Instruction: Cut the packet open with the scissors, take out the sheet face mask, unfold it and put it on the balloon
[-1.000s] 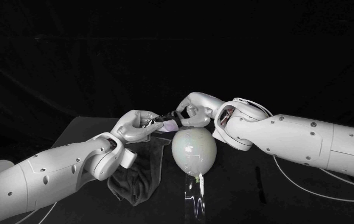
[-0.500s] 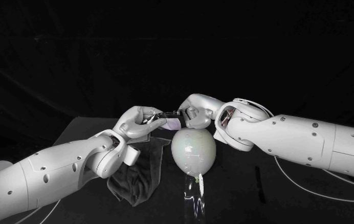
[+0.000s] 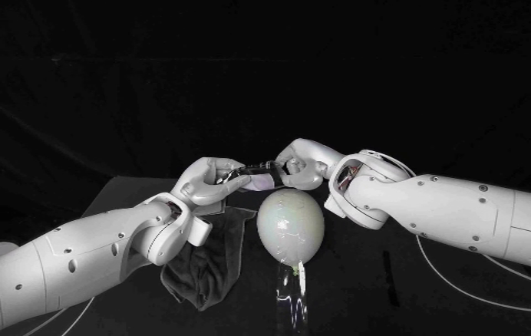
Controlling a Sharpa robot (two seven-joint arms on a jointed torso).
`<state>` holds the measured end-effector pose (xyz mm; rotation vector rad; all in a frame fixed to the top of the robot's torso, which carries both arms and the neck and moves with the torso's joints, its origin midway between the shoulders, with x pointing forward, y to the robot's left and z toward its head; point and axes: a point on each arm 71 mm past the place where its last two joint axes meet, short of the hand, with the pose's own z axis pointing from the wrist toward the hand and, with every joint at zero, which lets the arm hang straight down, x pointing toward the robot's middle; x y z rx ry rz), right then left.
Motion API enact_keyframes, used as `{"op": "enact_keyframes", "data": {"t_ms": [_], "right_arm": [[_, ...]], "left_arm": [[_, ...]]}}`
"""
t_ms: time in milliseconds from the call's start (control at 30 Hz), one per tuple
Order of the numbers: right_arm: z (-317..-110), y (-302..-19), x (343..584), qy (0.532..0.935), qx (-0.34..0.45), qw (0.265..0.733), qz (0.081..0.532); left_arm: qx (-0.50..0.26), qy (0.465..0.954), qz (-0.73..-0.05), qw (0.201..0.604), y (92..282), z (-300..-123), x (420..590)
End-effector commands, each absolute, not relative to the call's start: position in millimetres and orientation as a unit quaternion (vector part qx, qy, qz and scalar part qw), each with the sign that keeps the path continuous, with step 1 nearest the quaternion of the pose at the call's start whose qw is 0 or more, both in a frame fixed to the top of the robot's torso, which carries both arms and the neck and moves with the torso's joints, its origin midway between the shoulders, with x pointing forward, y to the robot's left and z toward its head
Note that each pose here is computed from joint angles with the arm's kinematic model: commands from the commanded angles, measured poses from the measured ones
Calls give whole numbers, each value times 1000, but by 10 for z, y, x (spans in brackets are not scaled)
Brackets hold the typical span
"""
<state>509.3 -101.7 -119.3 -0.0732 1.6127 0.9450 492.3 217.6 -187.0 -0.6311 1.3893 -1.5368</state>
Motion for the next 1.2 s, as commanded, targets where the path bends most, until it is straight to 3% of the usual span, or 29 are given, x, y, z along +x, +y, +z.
{"op": "enact_keyframes", "data": {"t_ms": [33, 367, 767, 1200], "right_arm": [[-1176, -1070, 5116, 686, 30, 582, 435], [-1200, -1105, 5131, 696, 74, 561, 442], [-1204, -1177, 5217, 693, 107, 579, 415], [-1198, -1439, 5428, 682, 133, 625, 356]], "left_arm": [[-267, 557, -627, 475, 2187, -1847, 4943], [-295, 543, -615, 491, 2211, -1847, 4995], [-311, 549, -576, 520, 2262, -1859, 5116], [-332, 536, -531, 566, 2556, -1867, 5242]]}}
